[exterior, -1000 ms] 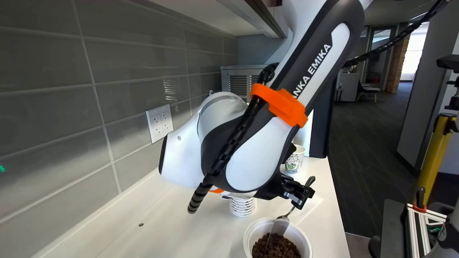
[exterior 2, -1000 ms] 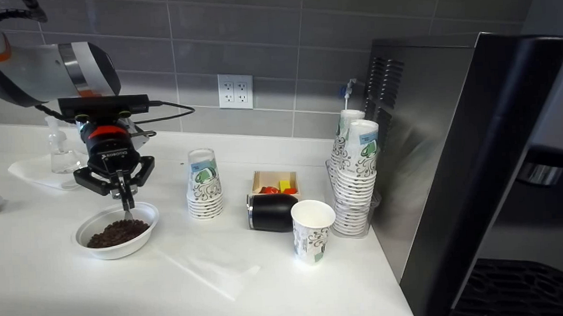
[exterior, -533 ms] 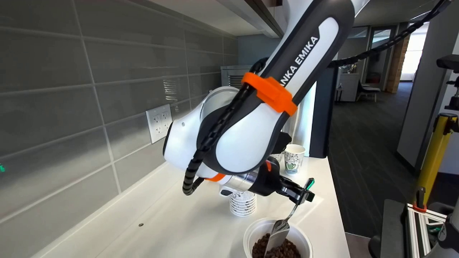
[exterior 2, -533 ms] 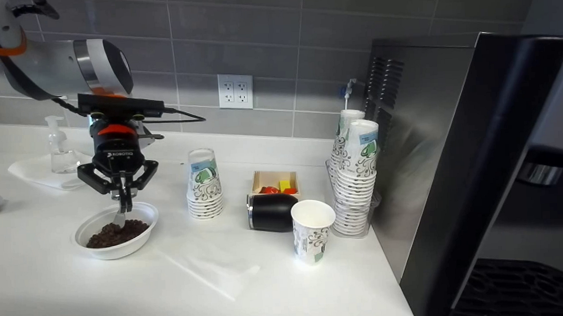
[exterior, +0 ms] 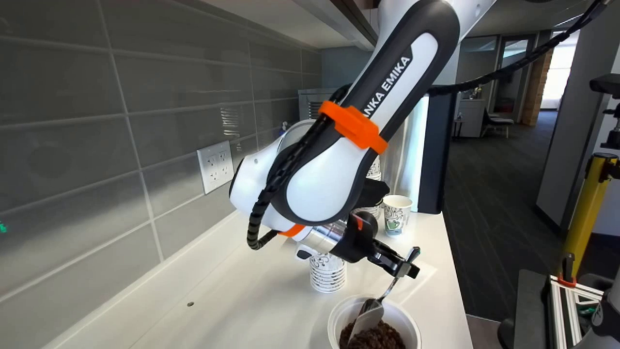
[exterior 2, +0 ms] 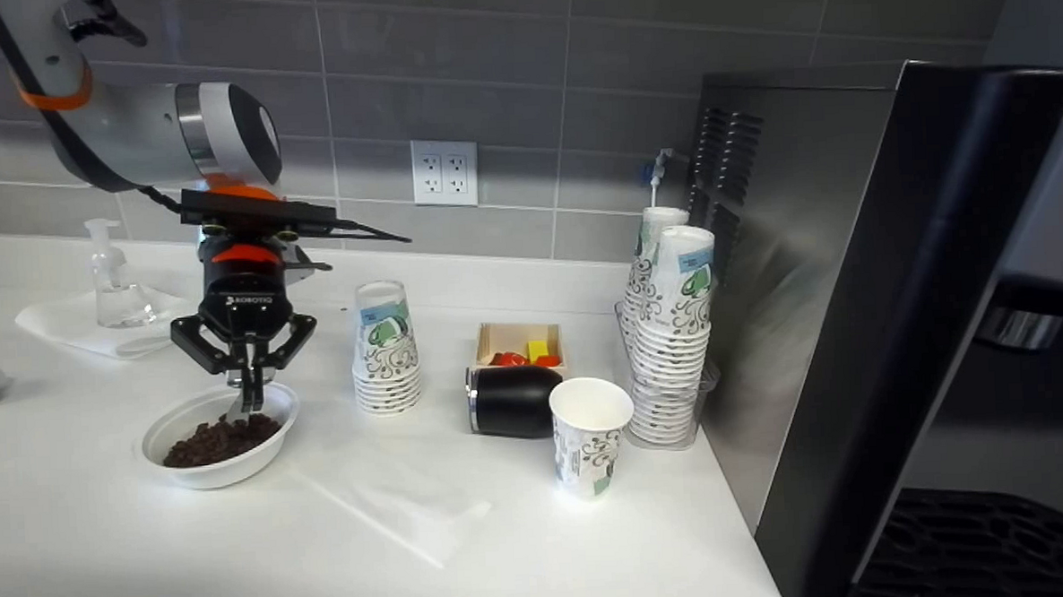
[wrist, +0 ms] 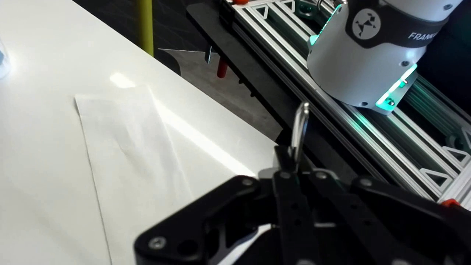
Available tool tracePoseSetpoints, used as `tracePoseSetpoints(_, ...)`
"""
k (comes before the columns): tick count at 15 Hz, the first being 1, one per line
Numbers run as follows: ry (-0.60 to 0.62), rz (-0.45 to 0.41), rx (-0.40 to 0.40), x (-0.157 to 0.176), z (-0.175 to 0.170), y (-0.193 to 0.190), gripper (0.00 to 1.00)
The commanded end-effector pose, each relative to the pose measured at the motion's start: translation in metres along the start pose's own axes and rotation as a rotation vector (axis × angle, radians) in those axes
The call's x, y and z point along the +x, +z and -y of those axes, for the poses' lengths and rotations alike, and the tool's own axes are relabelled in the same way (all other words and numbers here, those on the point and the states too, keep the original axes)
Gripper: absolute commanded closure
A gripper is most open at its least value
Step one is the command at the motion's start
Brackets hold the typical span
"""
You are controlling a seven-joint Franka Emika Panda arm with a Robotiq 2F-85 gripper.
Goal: Use the knife shovel to stir the contents of the bowl
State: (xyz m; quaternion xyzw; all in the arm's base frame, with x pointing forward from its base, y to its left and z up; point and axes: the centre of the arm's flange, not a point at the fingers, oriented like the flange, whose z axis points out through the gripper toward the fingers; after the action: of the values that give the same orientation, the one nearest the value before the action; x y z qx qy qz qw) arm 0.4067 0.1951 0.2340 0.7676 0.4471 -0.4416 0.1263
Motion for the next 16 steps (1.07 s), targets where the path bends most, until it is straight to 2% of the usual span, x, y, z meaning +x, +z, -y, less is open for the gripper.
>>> tracePoseSetpoints(1, 0.004, -0.031, 0.041, 0.0045, -0.0157, 0.0026, 0.99)
tracePoseSetpoints(9, -0.007, -0.026, 0.045, 0.0092, -0.0222, 0.0079, 0.99)
tracePoseSetpoints(10, -0.010, -0.023, 0.041, 0.0093, -0.0207, 0.0079, 0.82)
tracePoseSetpoints(11, -0.011, -0.021, 0.039, 0.0094, -0.0196, 0.0079, 0.71)
tracePoseSetpoints(16, -0.012, -0.020, 0.035, 0.0127, -0.0181, 0.0101, 0.33)
